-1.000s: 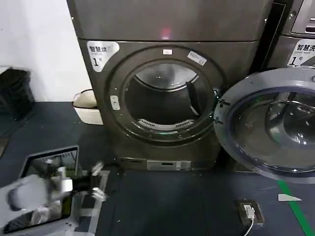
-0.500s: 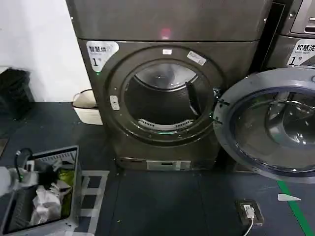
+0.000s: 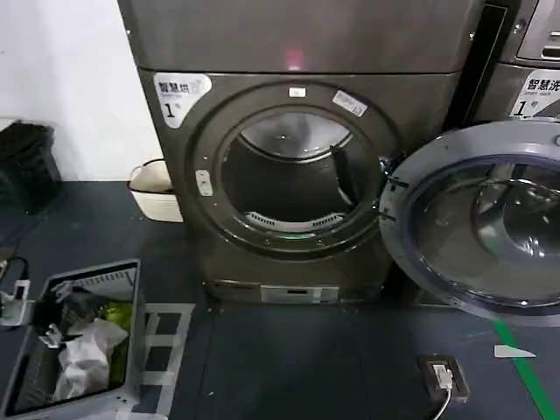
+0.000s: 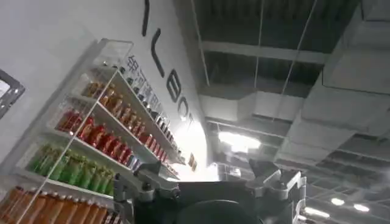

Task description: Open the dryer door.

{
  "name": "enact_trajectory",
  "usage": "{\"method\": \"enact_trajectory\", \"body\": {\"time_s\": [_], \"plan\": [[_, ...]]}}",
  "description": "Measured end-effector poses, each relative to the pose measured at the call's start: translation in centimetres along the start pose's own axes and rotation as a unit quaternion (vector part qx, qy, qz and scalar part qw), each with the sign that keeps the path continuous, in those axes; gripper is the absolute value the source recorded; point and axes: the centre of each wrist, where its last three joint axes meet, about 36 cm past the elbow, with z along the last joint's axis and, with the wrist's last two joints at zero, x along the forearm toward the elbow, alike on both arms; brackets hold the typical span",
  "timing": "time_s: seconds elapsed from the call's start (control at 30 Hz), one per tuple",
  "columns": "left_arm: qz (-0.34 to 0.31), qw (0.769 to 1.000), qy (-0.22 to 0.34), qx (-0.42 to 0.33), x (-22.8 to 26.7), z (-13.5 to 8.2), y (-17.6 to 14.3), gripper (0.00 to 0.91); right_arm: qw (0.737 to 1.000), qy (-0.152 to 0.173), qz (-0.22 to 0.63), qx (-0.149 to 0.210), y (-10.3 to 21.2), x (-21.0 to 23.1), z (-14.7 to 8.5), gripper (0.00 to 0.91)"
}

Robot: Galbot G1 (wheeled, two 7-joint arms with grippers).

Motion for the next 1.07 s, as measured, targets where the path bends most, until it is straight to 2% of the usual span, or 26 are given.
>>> {"method": "enact_trajectory", "body": {"time_s": [0.23,1.07], "plan": [[0.012,0.999,0.022,-0.02,0.5,0.7,0.2,0.907,1.0,0.001,-0.001,0.0,-0.1,0.1,0.1,0.907],[0.052,0.997,0.026,-0.052,1.1,1.8,0.7,0.907,1.0,0.002,-0.003,0.003,-0.4,0.6,0.1,0.907]]}}
